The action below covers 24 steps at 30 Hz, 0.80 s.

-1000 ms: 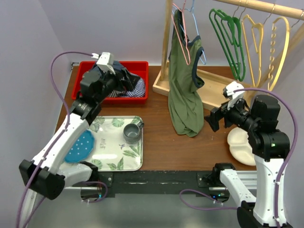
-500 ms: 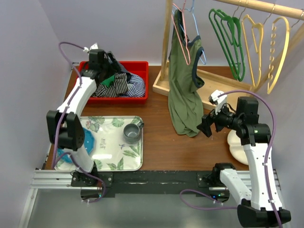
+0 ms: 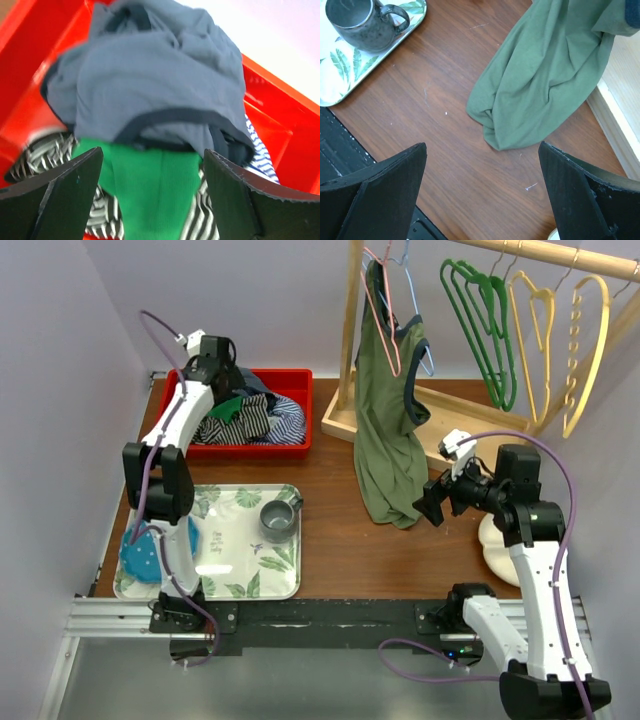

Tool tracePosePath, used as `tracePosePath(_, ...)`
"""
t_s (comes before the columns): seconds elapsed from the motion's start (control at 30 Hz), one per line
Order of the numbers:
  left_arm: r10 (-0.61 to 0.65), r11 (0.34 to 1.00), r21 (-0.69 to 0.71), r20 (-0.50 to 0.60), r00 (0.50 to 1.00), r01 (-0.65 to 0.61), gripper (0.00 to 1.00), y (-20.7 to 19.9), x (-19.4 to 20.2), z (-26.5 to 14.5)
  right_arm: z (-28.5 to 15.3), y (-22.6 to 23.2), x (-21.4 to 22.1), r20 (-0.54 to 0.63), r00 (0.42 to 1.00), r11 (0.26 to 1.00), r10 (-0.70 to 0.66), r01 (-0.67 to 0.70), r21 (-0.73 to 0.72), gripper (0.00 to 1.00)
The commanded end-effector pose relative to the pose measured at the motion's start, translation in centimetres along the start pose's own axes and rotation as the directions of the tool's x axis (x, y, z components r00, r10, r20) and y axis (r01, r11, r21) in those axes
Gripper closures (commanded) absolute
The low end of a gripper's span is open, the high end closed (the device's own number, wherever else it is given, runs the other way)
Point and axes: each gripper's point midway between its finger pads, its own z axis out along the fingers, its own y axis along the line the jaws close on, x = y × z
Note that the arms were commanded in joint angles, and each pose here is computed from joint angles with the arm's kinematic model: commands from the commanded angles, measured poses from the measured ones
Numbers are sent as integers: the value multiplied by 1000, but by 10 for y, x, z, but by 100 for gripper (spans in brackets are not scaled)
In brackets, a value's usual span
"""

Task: Place the tank top on the hanger

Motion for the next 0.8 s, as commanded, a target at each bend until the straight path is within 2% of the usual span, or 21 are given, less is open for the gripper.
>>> tracePosePath(0.0, 94, 994, 45, 121, 988, -100, 12, -3, -35, 19, 0, -1, -8, 44, 999, 1000, -12, 12, 5, 1)
tracePosePath(0.1, 156, 980, 108, 109, 982, -168, 12, -7, -35, 35, 1, 0, -9, 50, 999, 1000, -12, 11, 3, 1)
tracePosePath(0.27, 200, 970, 117, 111, 974, -212, 14, -8, -39, 64, 2, 2, -7, 52, 999, 1000, -6, 7, -10, 1)
tracePosePath(0.47, 177, 976, 118, 63, 982, -184, 30, 0, -25, 94, 2, 4, -5, 57, 998, 1000, -7, 8, -15, 1)
tracePosePath(0.53, 166, 978, 121, 56, 984, -172, 42, 1, -25, 96, 3, 4, -5, 60, 998, 1000, -6, 7, -17, 1)
tracePosePath(0.6, 152, 979, 128, 74, 986, -160, 51, 0, -35, 90, 3, 5, -5, 61, 998, 1000, -5, 6, -23, 1)
tracePosePath(0.73, 114, 980, 146, 157, 981, -137, 64, -5, -71, 62, 3, 7, -5, 63, 998, 999, -4, 6, -32, 1)
tracePosePath(0.77, 95, 979, 160, 190, 977, -127, 74, -7, -86, 48, 3, 7, -5, 65, 998, 999, -7, 9, -33, 1)
